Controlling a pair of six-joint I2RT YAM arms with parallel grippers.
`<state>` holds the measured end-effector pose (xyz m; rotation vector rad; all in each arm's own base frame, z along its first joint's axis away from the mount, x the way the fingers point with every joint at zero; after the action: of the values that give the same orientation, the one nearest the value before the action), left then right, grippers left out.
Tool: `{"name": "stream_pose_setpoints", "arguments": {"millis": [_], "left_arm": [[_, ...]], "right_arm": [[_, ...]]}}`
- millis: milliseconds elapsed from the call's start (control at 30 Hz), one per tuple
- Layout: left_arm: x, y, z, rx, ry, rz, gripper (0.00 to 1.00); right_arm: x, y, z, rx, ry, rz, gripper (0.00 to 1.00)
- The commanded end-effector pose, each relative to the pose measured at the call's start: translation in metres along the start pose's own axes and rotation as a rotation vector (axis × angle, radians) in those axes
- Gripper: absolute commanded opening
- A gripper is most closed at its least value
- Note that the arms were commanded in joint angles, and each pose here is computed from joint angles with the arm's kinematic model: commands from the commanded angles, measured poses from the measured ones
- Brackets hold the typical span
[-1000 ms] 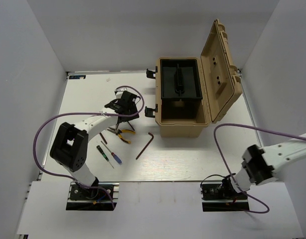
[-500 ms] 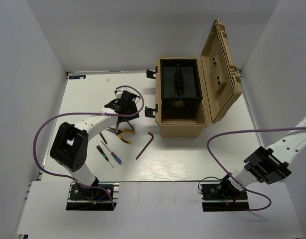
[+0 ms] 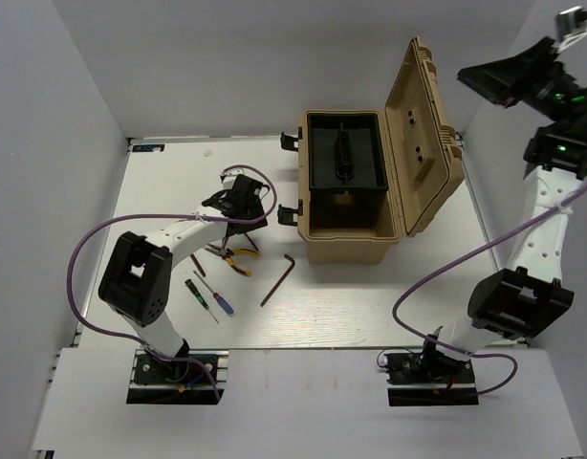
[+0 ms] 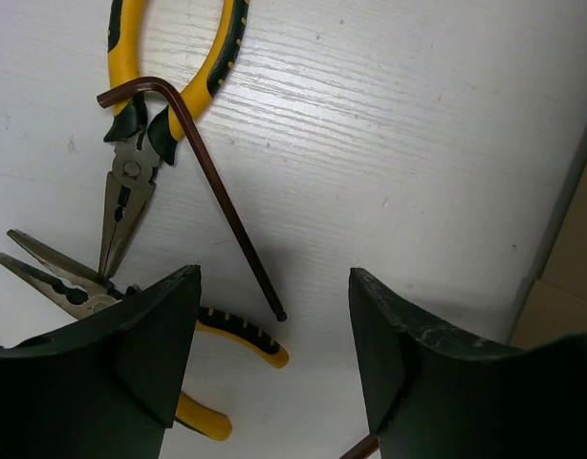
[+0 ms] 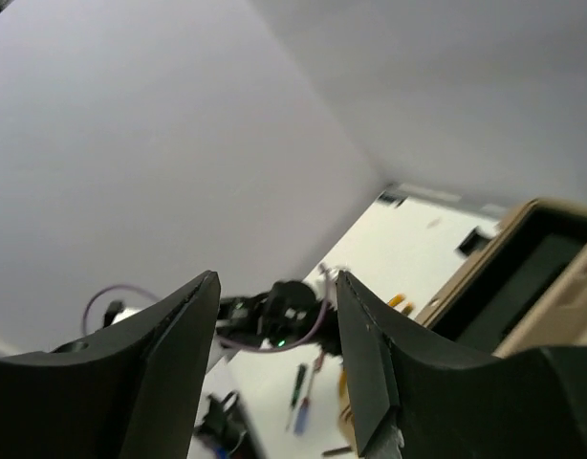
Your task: Sort the tools into containers
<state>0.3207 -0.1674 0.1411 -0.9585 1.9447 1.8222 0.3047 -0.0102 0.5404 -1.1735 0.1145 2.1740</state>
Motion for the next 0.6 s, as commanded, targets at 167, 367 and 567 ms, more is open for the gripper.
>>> {"name": "stream_pose_setpoints", "arguments": {"millis": [167,367,567], "left_arm": [[-0.004,-0.005,-0.003,0.013,0.000,-0.009,0.73],[-0.002,-0.007,-0.002,0.008,-0.012,-0.002,0.73],[-0.002,-0.011,0.001,-0.003,-0.018,0.003,0.73]], "right_arm": [[0.039,-0.032,0.045,-0.212,0.219,0.254,0.49],[0.065,-0.039,0.042,-0.113,0.211,0.314,0.17],[0.049,-0.048,0.021,0.288,0.510,0.134,0.17]]}}
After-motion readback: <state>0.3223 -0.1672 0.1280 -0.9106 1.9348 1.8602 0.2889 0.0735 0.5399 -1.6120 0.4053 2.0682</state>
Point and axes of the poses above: each gripper's point midway between its finger pads, its own y axis back along the fingers, its own z axis along the line the jaws close on, x = y × z, the point moved 8 cm from there along y, back along the fingers
